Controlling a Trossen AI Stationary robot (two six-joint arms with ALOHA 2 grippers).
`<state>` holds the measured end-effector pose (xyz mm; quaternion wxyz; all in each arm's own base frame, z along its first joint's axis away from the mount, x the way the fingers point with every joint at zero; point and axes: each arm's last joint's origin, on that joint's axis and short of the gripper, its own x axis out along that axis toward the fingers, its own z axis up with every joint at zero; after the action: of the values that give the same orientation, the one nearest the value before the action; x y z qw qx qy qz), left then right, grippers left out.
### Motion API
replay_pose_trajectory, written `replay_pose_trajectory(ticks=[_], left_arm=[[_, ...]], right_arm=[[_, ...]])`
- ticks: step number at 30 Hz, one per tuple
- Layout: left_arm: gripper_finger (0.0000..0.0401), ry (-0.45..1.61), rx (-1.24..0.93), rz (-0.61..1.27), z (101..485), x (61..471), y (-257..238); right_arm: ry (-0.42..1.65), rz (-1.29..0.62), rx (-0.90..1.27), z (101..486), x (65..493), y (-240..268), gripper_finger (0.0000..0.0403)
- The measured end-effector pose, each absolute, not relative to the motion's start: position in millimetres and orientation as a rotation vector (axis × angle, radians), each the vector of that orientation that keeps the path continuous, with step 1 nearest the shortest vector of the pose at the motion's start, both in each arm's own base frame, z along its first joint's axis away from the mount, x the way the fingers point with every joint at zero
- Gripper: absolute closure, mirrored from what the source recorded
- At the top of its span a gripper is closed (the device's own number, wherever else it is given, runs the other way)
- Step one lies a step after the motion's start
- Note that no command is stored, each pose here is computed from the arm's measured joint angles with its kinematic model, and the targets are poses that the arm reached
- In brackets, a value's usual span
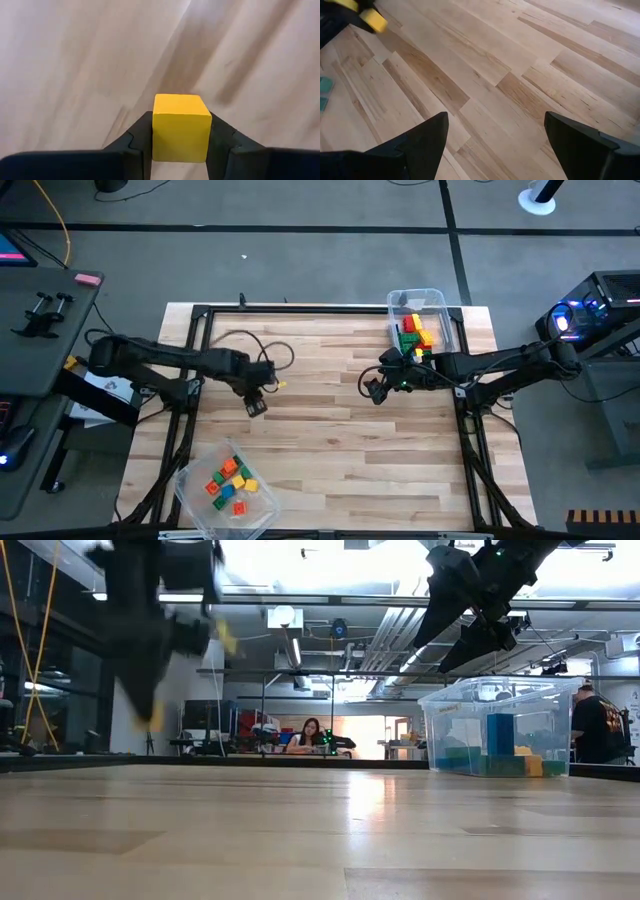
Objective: Sort blocks by size
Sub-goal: Put the small yellow block into the left transparent bin
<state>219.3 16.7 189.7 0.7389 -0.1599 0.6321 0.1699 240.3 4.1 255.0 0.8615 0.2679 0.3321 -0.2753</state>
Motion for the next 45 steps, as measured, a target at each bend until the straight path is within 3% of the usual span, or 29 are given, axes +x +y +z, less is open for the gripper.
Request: replay_pose_trajectory(ticks=[8, 12, 18, 26, 33, 39, 45], left_arm=[[0.0305, 0.959, -0.591, 0.268, 306, 201, -28], [0.0305, 0.948, -0.758, 0.159, 329, 178, -69], [0.0305, 1.233, -0.86, 0.029, 309, 161, -151], [0.0305, 1.494, -0.809, 0.339, 257, 152, -201], [0.0305, 1.462, -0.74, 0.493, 246, 167, -186], [0.0305, 1.536, -0.495, 0.67, 246, 167, -148], [0.0305, 1.512, -0.26, 0.68, 247, 183, -114]], right_arm=[[0.699, -0.572, 0.548, 255, 240, 4, 0.0078], [0.711, -0.554, 0.503, 255, 240, 4, 0.0078], [0.719, -0.542, 0.473, 255, 240, 4, 0.0078], [0.71, -0.559, 0.462, 255, 240, 3, 0.0078], [0.705, -0.574, 0.464, 255, 240, 2, 0.0078], [0.702, -0.582, 0.473, 255, 240, 0, 0.0078], [0.702, -0.581, 0.473, 255, 240, 0, 0.0078]])
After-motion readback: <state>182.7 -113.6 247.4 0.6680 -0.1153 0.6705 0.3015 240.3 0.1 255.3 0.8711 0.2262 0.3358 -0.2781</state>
